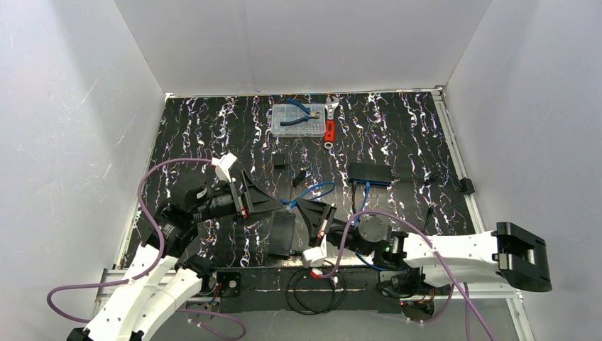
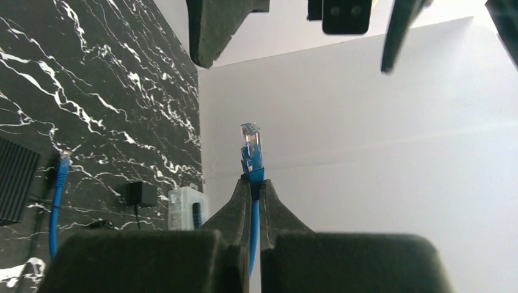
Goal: Insert the plug into the switch port
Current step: Pick up the connector from the center of the board.
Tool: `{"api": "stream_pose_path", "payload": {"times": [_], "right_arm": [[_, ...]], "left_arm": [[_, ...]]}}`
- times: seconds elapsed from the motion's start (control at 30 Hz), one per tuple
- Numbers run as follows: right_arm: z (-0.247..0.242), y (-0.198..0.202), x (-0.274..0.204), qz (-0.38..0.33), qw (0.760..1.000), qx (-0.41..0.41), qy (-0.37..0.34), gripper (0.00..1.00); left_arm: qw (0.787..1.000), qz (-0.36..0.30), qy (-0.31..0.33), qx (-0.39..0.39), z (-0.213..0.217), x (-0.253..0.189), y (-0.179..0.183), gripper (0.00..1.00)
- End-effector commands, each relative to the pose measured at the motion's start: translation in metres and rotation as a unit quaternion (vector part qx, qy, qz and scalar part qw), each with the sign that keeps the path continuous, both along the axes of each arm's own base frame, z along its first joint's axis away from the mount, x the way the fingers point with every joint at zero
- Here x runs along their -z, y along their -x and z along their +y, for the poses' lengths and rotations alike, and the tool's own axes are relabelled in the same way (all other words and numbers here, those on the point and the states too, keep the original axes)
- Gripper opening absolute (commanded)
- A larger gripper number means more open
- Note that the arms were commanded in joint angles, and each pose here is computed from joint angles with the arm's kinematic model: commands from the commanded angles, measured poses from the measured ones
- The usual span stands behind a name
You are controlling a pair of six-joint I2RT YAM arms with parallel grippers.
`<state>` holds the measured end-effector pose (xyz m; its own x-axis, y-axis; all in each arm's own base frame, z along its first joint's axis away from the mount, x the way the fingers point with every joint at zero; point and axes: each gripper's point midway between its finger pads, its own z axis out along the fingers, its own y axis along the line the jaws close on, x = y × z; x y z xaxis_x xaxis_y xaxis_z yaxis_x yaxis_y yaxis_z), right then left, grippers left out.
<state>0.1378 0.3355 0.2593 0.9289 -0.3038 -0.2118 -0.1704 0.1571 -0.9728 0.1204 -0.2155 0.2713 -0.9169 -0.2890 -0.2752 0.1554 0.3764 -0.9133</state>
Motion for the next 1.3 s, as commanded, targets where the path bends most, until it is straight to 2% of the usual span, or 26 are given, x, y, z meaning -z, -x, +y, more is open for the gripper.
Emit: {"api": "stream_pose_path", "payload": {"times": [0.0,0.13,0.3,0.63,1.03,1.27], "right_arm": [[0.0,0.002,-0.053,-0.081,0.993,0.028,-0.076,0.01],[0.006,0.005,-0.061,-0.111,0.99,0.037,-0.085,0.01],[0.012,0.006,-0.07,-0.132,0.985,0.047,-0.104,0.01],[0.018,0.012,-0.079,-0.15,0.981,0.048,-0.113,0.01],[0.022,0.023,-0.075,-0.145,0.982,0.036,-0.115,0.01],[0.022,0.022,-0.072,-0.141,0.983,0.039,-0.116,0.01]], "left_arm": [[0.999,0.025,0.033,0.013,-0.004,-0.007,0.007,0.99],[0.998,0.031,0.048,0.018,-0.006,-0.009,0.009,0.99],[0.997,0.037,0.061,0.024,-0.007,-0.009,0.011,0.87],[0.995,0.04,0.085,0.029,-0.01,-0.013,0.012,0.48],[0.994,0.036,0.1,0.028,-0.012,-0.017,0.008,0.33],[0.994,0.03,0.099,0.031,-0.012,-0.017,0.009,0.18]]}}
